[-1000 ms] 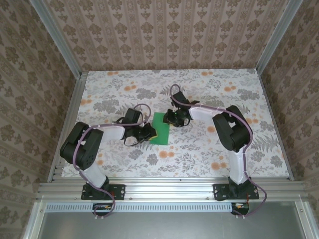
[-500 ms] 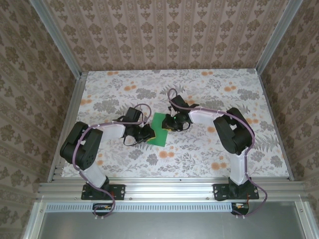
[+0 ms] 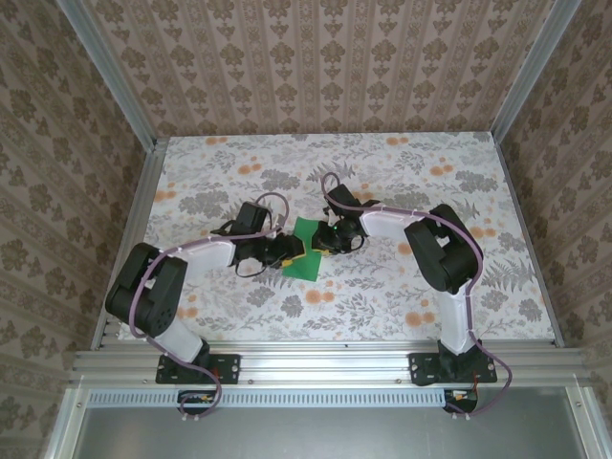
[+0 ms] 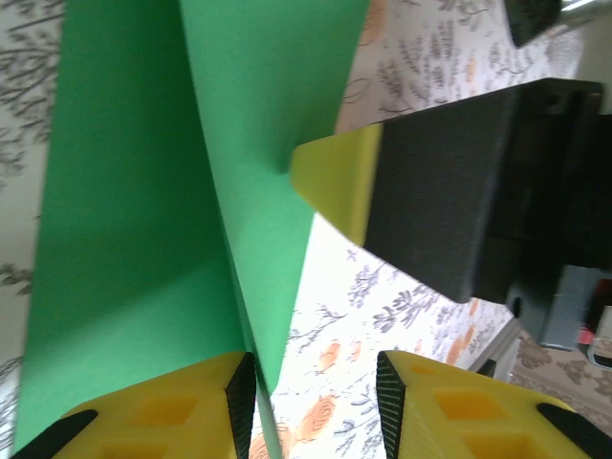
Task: Fold a paper plane with a square sheet of paper (pick it up from the middle)
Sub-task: Fold the triangle a second time at the center of the table.
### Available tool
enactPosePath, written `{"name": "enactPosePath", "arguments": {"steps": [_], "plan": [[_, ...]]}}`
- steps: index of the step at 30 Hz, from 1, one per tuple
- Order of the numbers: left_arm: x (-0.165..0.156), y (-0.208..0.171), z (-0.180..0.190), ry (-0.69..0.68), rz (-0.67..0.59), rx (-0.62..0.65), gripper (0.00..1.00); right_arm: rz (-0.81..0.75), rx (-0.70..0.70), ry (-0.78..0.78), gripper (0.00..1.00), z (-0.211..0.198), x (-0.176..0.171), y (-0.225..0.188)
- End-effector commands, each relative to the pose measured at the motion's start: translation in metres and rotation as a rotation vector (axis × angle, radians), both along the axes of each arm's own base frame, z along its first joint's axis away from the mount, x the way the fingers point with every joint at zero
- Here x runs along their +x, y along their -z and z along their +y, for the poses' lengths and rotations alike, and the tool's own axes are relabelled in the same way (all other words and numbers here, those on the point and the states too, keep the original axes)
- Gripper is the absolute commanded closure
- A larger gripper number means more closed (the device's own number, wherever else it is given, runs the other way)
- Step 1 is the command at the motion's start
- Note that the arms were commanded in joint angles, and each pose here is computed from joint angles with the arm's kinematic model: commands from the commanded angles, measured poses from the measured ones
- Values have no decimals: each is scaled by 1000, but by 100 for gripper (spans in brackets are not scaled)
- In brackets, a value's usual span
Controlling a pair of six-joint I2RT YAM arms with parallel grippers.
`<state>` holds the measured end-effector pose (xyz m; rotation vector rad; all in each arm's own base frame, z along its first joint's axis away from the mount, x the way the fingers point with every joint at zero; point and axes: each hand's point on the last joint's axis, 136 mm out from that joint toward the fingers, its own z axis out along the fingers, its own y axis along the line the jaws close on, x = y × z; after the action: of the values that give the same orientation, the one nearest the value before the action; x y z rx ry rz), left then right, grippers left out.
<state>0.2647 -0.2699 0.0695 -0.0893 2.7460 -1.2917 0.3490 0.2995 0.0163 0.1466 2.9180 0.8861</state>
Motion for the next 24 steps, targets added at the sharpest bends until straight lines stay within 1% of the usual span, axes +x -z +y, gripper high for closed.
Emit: {"name": "enactPosePath", "arguments": {"steps": [1,14,18,24], "plan": [[3,-16,-10,13,-24,-78,59,74,-83,7,81,-12,-12,28],[18,0,-22,-3,0,-111,60,88,-5,24,80,-5,-10,23],[21,6,-20,-22,7,-95,62,68,59,31,80,-1,-4,11],[22,16,-14,-45,22,-58,69,-6,189,18,79,3,8,-22]]}}
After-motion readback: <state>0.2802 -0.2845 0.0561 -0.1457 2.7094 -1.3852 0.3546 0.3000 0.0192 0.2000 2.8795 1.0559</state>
